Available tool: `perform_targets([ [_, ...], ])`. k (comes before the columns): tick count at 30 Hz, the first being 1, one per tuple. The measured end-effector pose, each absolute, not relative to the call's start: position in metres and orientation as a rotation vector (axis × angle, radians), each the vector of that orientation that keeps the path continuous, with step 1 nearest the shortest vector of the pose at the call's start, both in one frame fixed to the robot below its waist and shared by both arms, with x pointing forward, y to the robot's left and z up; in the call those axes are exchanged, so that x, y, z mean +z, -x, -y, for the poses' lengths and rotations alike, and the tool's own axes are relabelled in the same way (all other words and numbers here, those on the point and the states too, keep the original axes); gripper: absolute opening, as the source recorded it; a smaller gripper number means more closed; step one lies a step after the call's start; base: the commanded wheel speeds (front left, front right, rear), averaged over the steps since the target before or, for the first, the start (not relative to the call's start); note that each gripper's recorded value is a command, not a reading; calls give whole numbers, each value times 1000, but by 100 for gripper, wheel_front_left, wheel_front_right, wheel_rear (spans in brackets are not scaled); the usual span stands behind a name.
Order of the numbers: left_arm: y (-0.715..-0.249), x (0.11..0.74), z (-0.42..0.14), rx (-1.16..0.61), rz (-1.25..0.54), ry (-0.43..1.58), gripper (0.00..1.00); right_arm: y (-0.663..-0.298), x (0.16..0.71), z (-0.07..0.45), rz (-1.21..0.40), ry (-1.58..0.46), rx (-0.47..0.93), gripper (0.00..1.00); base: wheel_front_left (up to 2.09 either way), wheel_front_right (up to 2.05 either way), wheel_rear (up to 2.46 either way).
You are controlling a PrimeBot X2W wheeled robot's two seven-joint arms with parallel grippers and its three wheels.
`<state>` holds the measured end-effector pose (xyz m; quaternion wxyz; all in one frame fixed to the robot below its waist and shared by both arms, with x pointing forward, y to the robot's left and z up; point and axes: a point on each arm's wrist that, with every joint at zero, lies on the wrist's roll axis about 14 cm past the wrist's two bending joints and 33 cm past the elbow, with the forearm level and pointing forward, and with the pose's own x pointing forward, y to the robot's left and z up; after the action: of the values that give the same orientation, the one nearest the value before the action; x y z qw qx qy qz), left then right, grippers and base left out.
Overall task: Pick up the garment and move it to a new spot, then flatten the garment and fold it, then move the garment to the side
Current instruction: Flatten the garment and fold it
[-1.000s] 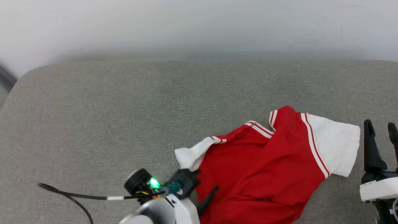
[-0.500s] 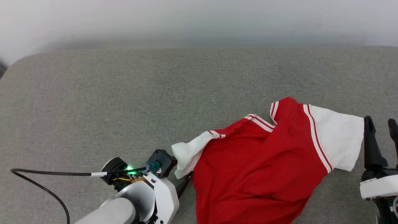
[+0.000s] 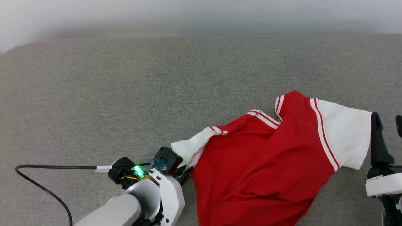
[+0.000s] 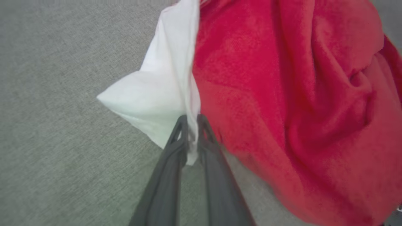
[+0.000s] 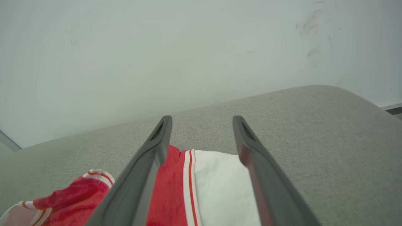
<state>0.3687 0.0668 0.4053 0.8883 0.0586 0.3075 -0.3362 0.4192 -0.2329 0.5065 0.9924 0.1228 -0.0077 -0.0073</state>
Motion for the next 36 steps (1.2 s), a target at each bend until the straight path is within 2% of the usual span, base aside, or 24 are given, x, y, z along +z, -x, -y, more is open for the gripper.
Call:
perform_targets([
  [12, -366, 461, -68, -708, -483, -119, 0, -415, 521, 224, 48, -250, 6, 100, 0, 0, 0],
  [17, -378, 485, -83, -685, -448, -130, 0, -413, 522, 222, 47, -255, 7, 100, 0, 0, 0],
  [25, -425, 480, -110, -633, -548, -178, 0, -418, 509, 229, 23, -247, -18, 100, 0, 0, 0],
  [30, -459, 451, -132, -572, -687, -198, 0, -423, 494, 232, -7, -245, -38, 100, 0, 0, 0],
  [36, -494, 415, -154, -496, -775, -261, 0, -426, 475, 241, -42, -239, -72, 100, 0, 0, 0],
])
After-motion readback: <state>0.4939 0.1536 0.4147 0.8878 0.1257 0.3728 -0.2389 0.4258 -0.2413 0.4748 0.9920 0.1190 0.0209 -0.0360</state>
